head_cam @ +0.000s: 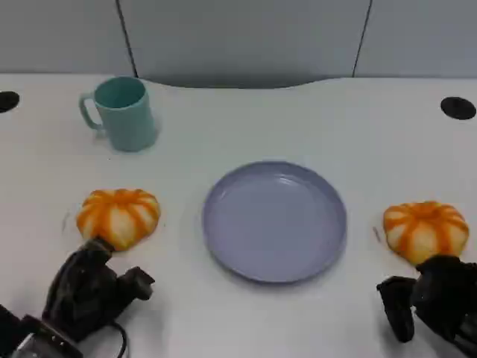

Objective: Grasp the bread from the table and place it into the plate.

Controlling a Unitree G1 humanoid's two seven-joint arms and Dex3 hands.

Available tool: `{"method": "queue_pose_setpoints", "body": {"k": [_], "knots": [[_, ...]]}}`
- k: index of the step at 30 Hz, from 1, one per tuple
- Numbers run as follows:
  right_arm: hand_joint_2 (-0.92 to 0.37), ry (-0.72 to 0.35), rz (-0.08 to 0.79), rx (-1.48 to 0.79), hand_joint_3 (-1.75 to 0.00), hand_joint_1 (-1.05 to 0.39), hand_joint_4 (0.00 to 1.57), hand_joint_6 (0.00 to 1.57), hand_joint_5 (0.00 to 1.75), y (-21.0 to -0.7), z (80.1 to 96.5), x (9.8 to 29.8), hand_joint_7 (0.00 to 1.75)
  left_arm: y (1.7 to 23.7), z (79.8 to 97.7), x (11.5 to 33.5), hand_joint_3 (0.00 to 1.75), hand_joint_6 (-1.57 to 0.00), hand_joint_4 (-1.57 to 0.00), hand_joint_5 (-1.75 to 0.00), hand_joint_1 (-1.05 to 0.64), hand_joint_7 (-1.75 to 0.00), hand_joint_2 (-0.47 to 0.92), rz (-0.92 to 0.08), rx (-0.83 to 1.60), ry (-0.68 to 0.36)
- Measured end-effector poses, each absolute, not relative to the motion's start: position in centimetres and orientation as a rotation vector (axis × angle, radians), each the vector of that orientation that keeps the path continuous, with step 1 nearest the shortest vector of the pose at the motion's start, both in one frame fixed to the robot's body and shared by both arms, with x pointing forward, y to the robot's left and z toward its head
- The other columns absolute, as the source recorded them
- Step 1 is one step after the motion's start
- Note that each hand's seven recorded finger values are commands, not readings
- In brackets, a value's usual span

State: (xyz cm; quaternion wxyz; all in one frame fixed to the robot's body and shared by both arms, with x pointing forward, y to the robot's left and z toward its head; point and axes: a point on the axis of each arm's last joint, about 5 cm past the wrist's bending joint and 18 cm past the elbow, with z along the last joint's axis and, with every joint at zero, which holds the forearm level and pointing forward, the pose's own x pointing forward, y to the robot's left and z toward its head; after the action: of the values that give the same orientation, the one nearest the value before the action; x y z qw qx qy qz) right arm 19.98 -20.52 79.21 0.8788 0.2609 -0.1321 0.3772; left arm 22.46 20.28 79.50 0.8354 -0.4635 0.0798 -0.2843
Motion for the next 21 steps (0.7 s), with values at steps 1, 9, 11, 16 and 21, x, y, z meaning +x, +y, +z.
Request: {"method": "queue_pose_setpoints", "body": {"k": [1,9,11,16,21], "knots": [[-0.89,-0.274,0.781,0.545,0.00,-0.44,0.87,0.83,1.75,-20.51,79.20,19.97,1.29,20.28,79.51,22.47,0.01,-1.57,-1.57,-0.48,-1.05,-0.33,0.51,-0.603,-0.980,0.169],[-0.89,-0.242,0.798,0.568,0.00,-0.42,0.85,0.79,1.75,-20.49,79.10,20.02,1.28,20.29,79.59,22.55,0.01,-1.57,-1.57,-0.50,-1.05,-0.36,0.52,-0.605,-0.964,0.160],[-0.90,-0.222,0.815,0.577,0.00,-0.43,0.85,0.86,1.75,-20.51,79.09,20.09,1.06,20.28,79.59,22.56,0.00,-1.57,-1.57,-0.52,-1.05,-0.36,0.51,-0.603,-0.961,0.164],[-0.90,-0.225,0.813,0.567,0.00,-0.43,0.83,0.86,1.75,-20.57,79.15,20.13,1.10,20.28,79.58,22.55,0.01,-1.57,-1.57,-0.51,-1.05,-0.36,0.52,-0.600,-0.966,0.165],[-0.89,-0.224,0.821,0.566,0.00,-0.44,0.84,0.78,1.75,-20.54,79.25,20.30,1.39,20.27,79.62,22.60,0.00,-1.57,-1.57,-0.51,-1.05,-0.36,0.52,-0.600,-0.967,0.162]]}}
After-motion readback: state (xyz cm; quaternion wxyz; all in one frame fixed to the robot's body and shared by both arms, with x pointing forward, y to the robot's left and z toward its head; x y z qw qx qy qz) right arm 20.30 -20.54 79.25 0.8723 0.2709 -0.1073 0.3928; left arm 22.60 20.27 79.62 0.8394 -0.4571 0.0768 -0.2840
